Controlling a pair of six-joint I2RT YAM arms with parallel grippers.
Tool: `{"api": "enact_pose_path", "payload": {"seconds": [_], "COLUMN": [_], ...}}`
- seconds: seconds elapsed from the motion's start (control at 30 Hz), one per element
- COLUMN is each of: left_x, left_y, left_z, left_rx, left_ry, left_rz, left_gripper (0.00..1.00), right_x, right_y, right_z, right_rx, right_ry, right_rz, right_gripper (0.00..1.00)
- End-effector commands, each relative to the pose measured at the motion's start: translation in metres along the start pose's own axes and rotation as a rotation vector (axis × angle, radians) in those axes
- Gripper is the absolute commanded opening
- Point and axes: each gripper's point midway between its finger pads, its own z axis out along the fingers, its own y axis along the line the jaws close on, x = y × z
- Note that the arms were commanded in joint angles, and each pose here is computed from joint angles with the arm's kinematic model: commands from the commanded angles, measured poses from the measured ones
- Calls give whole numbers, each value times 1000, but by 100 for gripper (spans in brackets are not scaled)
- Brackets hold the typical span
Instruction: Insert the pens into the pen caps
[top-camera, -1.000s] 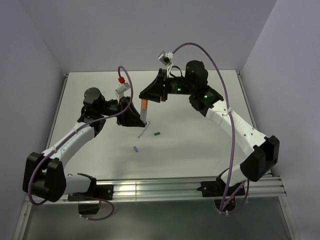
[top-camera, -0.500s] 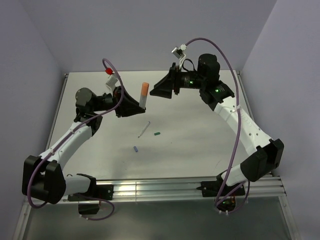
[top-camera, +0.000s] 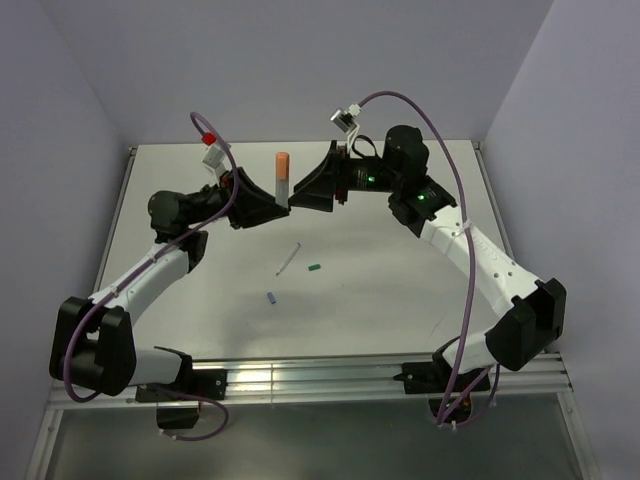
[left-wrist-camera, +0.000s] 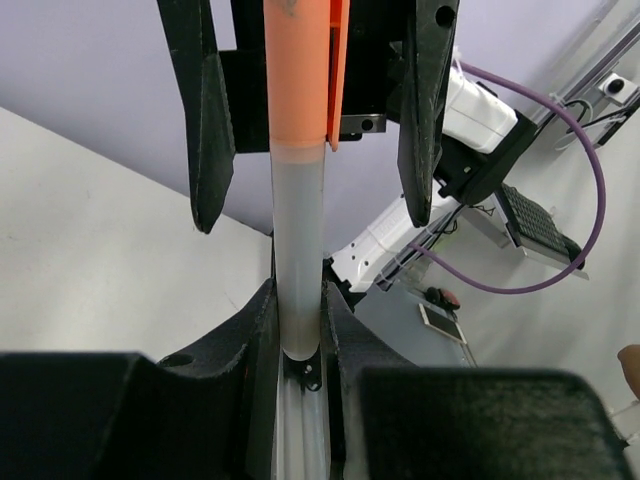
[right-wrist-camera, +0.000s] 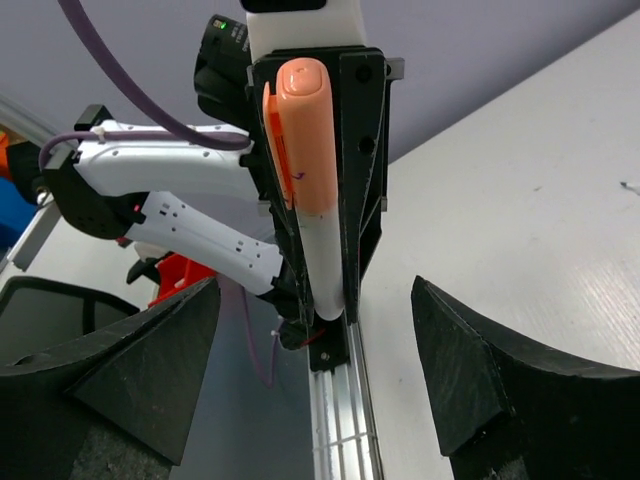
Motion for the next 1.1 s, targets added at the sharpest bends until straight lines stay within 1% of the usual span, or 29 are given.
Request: {"api": "enact_pose_path", "payload": {"seconds": [0.0,0.03,0.1,0.23,0.3,0.33,0.37,0.43,0.47,0.5,0.57,0.6,0.63,0.67,0.7,0.77,0.8,0.83,0.87,0.9,0.93,0.97,1.0,1.03,1.07], "left_x": [-8,-8,-6,-3,-4,-4,-3,-3,-4,-4,-4,-3,-3,-1,1,3,3,7,7,8,1,14,14,6,17], "left_y": [-11,-11,-9,-8,-8,-8,-8,-7,-7,-6,-5,-1,0,4,9,13,13,20,24,30,31,46,55,57,73], "left_z": [0,0,-1,-2,-2,-2,-2,-2,-2,-2,-2,-2,-2,-2,-2,-3,-6,-8,-10,-14,-15,-22,-27,-28,-39], "left_rx": [26,23,16,12,8,5,5,1,1,-1,-6,-20,-27,-38,-63,-82,-95,-135,-159,-196,-222,-309,-352,-391,-496], "left_ry": [-45,-48,-50,-52,-57,-63,-63,-61,-63,-64,-65,-61,-57,-50,-41,-26,-23,-3,7,27,37,69,97,105,134], "left_rz": [41,42,37,29,29,26,25,26,27,25,23,9,6,-3,-21,-31,5,-43,-43,10,36,-51,41,76,21], "left_gripper": [0,0,0,0,0,0,0,0,0,1,4,8,12,23,27,32,37,42,54,60,61,74,86,87,88], "right_x": [-19,-22,-24,-23,-23,-22,-22,-20,-20,-18,-17,-15,-14,-14,-10,-7,-3,-2,2,14,19,26,39,54,61], "right_y": [10,11,10,7,8,8,8,8,8,7,9,8,10,8,5,4,-8,-9,-17,-31,-43,-55,-71,-84,-96], "right_z": [9,10,13,21,23,25,26,28,29,30,30,30,29,27,26,20,14,5,-2,-10,-29,-40,-53,-76,-90], "right_rx": [-32,-33,-33,-30,-37,-42,-42,-49,-49,-50,-56,-56,-60,-58,-52,-42,-15,-3,22,56,116,168,226,302,372], "right_ry": [-52,-59,-64,-63,-61,-59,-59,-55,-55,-51,-47,-42,-40,-39,-34,-35,-34,-39,-39,-25,-20,-5,30,68,79], "right_rz": [-52,-58,-58,-50,-43,-42,-41,-33,-31,-31,-32,-32,-36,-34,-26,-24,-6,-7,3,15,36,42,-16,29,17], "right_gripper": [83,82,76,70,64,60,51,42,34,31,20,15,4,0,0,0,0,0,0,0,0,0,0,0,0]}}
